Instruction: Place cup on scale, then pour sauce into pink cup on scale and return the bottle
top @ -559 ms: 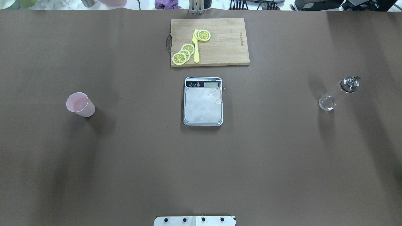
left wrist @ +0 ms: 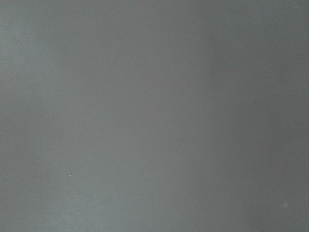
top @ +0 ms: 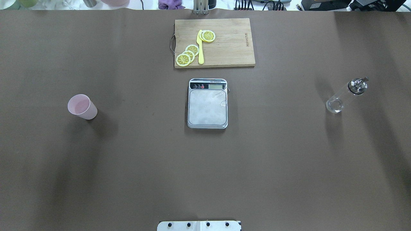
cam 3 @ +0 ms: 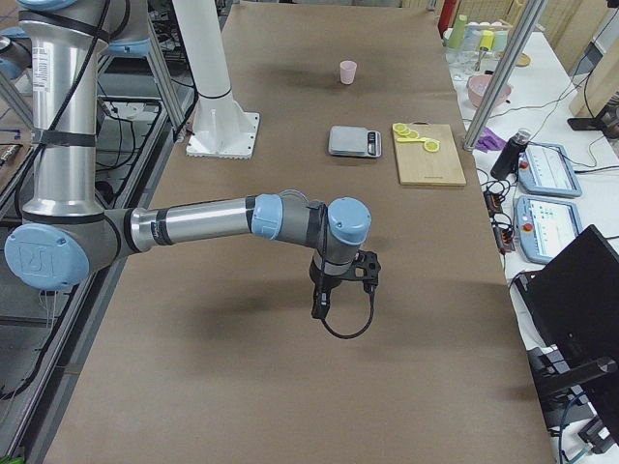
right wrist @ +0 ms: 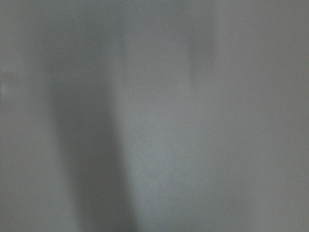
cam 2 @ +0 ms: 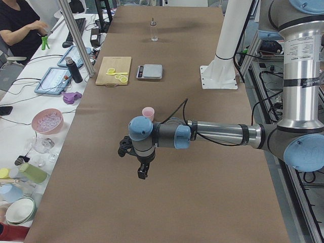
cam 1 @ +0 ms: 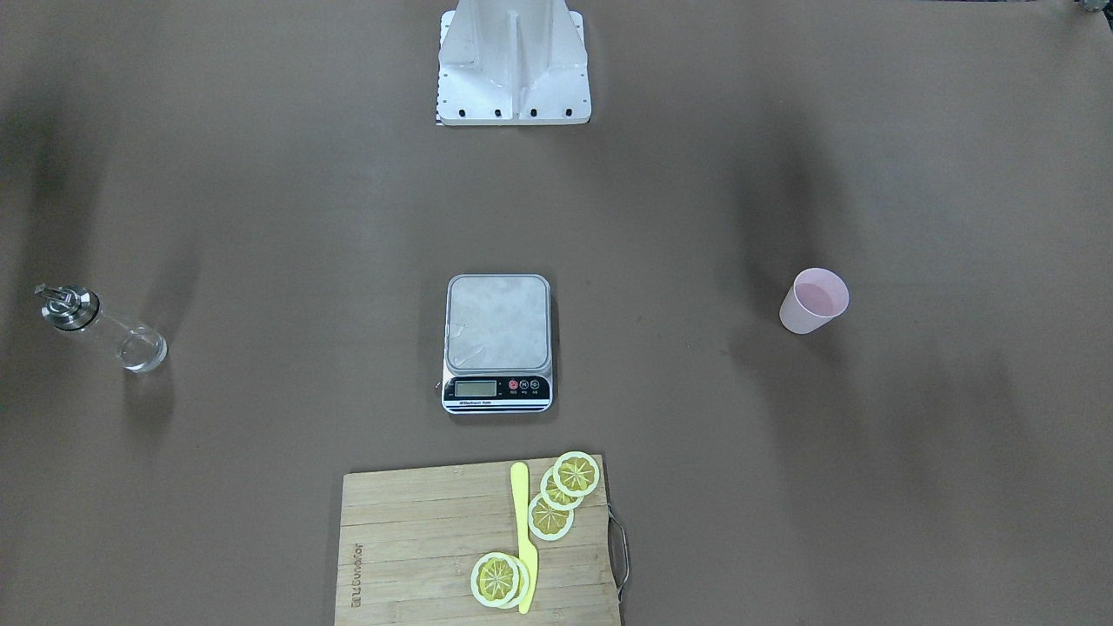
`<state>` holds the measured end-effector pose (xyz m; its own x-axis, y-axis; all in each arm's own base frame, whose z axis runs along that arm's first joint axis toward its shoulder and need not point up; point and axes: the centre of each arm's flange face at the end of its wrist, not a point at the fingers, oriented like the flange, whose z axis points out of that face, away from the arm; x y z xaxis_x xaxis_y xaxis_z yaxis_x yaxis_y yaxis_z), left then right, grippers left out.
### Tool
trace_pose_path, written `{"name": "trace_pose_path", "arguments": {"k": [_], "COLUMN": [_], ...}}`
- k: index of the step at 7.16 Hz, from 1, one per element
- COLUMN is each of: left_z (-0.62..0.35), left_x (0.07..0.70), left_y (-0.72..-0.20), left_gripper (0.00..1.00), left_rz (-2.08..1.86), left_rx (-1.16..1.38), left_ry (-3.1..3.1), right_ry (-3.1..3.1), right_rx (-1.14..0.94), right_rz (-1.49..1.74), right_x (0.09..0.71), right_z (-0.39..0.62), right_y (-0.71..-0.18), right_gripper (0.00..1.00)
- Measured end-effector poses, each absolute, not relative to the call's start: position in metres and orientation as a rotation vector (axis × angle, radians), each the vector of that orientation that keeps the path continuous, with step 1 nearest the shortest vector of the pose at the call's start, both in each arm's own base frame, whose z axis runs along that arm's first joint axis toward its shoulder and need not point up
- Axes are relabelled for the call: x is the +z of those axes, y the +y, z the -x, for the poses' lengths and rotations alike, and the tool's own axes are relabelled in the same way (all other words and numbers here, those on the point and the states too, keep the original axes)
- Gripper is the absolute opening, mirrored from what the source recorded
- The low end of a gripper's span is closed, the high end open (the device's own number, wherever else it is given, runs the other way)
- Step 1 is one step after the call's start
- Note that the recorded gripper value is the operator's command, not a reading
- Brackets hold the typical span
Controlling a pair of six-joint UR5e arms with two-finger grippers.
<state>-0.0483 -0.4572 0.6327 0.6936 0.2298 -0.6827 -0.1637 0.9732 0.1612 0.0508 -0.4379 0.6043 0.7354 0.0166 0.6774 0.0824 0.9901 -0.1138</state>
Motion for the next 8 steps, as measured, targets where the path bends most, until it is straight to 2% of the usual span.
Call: {"name": "trace_pose_path", "arguments": {"k": [8], "left_z": [0.0486], "left_x": [0.6354], "left_y": [-0.4566], "left_gripper": [0.99], "left_rz": [-0.087], "left_rx": [0.219], "left_ry": [0.771], "right_ry": [-0.745], "right_rx": [-0.036], "right_rz": [0.129], "right_x": [0.5992], "right_z": [-0.0516], "right_y": [-0.4391], "right_gripper": [1.00]}}
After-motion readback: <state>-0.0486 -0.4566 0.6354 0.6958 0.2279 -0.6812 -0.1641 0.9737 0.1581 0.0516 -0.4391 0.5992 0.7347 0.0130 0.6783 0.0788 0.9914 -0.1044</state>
